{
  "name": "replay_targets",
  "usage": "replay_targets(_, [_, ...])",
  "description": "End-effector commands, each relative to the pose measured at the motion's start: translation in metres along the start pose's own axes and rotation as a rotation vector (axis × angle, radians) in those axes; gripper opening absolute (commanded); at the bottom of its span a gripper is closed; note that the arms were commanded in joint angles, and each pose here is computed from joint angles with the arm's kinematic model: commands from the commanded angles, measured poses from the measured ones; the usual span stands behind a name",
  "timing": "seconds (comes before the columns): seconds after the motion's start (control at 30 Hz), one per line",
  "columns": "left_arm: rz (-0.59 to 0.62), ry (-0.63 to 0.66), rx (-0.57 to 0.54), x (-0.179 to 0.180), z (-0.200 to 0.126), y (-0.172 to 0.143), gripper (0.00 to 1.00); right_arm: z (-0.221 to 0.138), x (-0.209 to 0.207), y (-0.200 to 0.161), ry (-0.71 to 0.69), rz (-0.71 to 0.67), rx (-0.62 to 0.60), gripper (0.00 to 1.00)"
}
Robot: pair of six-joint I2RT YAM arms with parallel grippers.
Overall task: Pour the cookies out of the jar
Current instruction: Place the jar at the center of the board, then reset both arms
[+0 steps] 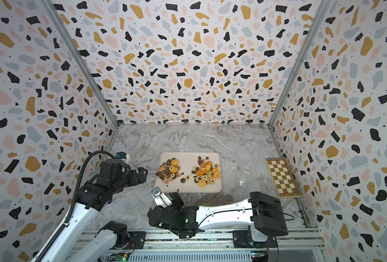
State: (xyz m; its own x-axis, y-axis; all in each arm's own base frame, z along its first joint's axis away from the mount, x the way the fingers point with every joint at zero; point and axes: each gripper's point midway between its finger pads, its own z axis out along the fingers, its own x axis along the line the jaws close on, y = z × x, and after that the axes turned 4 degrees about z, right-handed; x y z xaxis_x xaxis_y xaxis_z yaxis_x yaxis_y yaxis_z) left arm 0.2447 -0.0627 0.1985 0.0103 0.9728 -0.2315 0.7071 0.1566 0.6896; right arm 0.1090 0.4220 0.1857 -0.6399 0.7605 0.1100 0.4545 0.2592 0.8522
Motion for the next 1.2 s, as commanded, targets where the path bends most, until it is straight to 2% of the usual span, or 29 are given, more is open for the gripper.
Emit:
replay_targets(0.0, [0.011, 0.022, -0.022, 0.004, -0.003, 0.005, 0.99, -0.048, -0.037, 0.045, -0.114, 0.060, -0.101, 0.99])
replay_targets(0.17, [0.034, -0.016, -0.071, -0.002, -0.006, 0.012, 0.99, -0.115, -0.123, 0.075, -0.371, 0.139, -0.200, 0.99])
replay_targets(0.3, [0.042, 0.008, -0.144, 0.000, -0.010, 0.029, 0.99, -0.144, -0.174, 0.074, -0.462, 0.096, -0.253, 0.99])
replay_targets(0.33, [0.046, 0.024, -0.166, 0.002, -0.008, 0.033, 0.99, -0.150, -0.193, 0.063, -0.512, 0.080, -0.280, 0.99])
replay_targets(0.43, [0.045, 0.124, -0.251, 0.019, 0.002, 0.046, 0.99, -0.162, -0.236, 0.043, -0.636, 0.004, -0.375, 1.00])
replay_targets(0.53, [0.096, 0.235, -0.329, 0.036, 0.016, 0.057, 0.99, -0.163, -0.300, 0.035, -0.770, 0.107, -0.407, 1.00])
replay_targets(0.57, [0.126, 0.268, -0.361, 0.041, 0.021, 0.062, 0.99, -0.156, -0.318, 0.037, -0.754, 0.113, -0.417, 1.00])
replay_targets(0.63, [0.140, 0.348, -0.457, 0.052, 0.023, 0.076, 0.99, -0.158, -0.361, 0.030, -0.792, 0.210, -0.455, 1.00])
replay_targets(0.73, [0.168, 0.502, -0.553, 0.074, 0.032, 0.087, 0.99, -0.162, -0.424, 0.008, -0.936, 0.324, -0.433, 1.00])
replay_targets(0.8, [0.204, 0.592, -0.534, 0.088, 0.047, 0.085, 0.99, -0.160, -0.453, -0.010, -1.033, 0.376, -0.388, 1.00])
replay_targets(0.9, [0.236, 0.607, -0.490, 0.099, 0.074, 0.073, 0.99, -0.163, -0.478, -0.026, -1.175, 0.411, -0.374, 1.00])
replay_targets(0.93, [0.229, 0.610, -0.493, 0.105, 0.080, 0.068, 0.99, -0.164, -0.484, -0.029, -1.216, 0.419, -0.381, 1.00])
replay_targets(0.97, [0.173, 0.607, -0.495, 0.114, 0.085, 0.062, 0.99, -0.164, -0.488, -0.032, -1.243, 0.434, -0.394, 1.00])
replay_targets(1.07, [0.101, 0.563, -0.458, 0.128, 0.101, 0.052, 0.99, -0.158, -0.500, -0.042, -1.308, 0.454, -0.403, 1.00])
replay_targets(1.17, [0.174, 0.458, -0.424, 0.114, 0.122, 0.049, 0.99, -0.151, -0.509, -0.049, -1.343, 0.400, -0.390, 1.00])
